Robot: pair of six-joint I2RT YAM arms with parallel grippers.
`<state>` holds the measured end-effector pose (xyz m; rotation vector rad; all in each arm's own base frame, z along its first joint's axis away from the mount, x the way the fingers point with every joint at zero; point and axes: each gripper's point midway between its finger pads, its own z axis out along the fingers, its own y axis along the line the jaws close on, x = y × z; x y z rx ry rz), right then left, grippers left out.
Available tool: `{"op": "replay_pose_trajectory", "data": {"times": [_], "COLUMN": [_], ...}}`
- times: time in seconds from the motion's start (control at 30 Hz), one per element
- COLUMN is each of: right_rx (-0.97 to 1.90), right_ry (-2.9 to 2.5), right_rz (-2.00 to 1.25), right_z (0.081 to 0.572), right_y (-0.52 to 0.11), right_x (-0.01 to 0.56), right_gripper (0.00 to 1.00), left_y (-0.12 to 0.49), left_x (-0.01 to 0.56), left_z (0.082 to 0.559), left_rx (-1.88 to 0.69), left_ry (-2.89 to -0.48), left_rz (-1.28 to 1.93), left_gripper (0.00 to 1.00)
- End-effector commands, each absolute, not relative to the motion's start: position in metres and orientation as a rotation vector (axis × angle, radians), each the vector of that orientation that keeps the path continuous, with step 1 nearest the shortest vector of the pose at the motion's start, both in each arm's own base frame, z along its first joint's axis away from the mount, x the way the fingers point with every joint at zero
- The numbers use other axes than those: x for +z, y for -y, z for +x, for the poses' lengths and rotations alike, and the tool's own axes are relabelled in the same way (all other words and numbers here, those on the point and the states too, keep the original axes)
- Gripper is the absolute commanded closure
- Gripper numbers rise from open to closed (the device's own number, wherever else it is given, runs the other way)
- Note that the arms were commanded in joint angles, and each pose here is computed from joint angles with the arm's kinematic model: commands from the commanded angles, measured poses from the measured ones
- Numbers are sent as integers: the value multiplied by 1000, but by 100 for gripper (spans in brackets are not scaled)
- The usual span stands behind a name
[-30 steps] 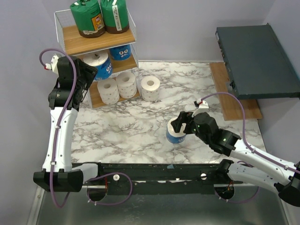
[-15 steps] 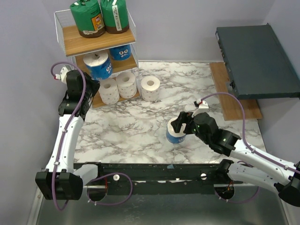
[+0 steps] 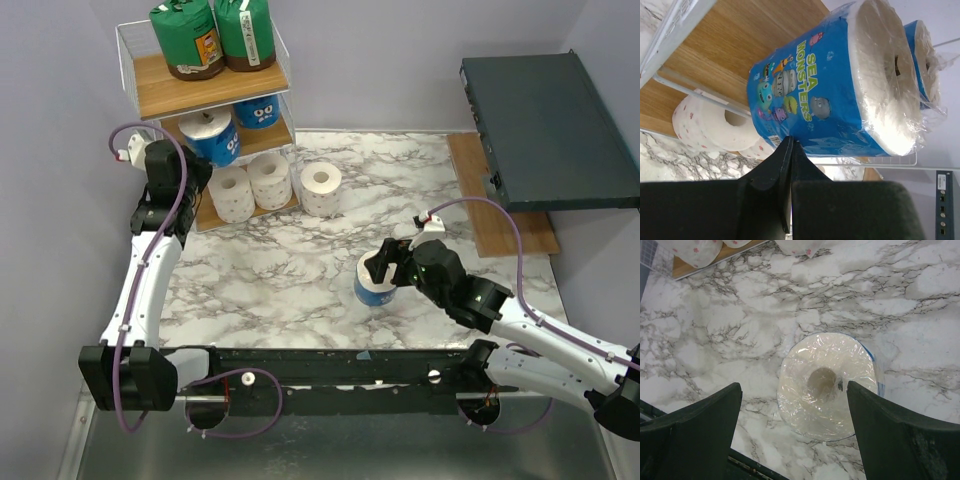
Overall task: Place and organize the paper towels onto the shelf
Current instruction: Place the paper towel on the shelf.
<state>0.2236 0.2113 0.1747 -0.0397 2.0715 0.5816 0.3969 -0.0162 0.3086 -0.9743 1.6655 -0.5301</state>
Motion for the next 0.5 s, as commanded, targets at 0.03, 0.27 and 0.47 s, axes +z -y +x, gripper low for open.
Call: {"op": "replay_pose_trajectory", "data": {"times": [0.03,0.27,0.47], "right_rx": [557,552,549], "right_ry": [-2079,-2084,-2087], "right_rz": [-53,-53,-53], "right_z": [224,224,223], "right_y": [-209,-209,-209], "right_x": [169,166,165], "right_gripper": [11,11,11], "left_y": [12,5,4], "left_x": [323,325,324], "left_z": [411,419,426], "left_rx": [-515,-477,-471], "left_ry": [-1615,-1601,-1601], "left_rz": [-980,-999,-1006], "left_gripper": [100,100,100]}}
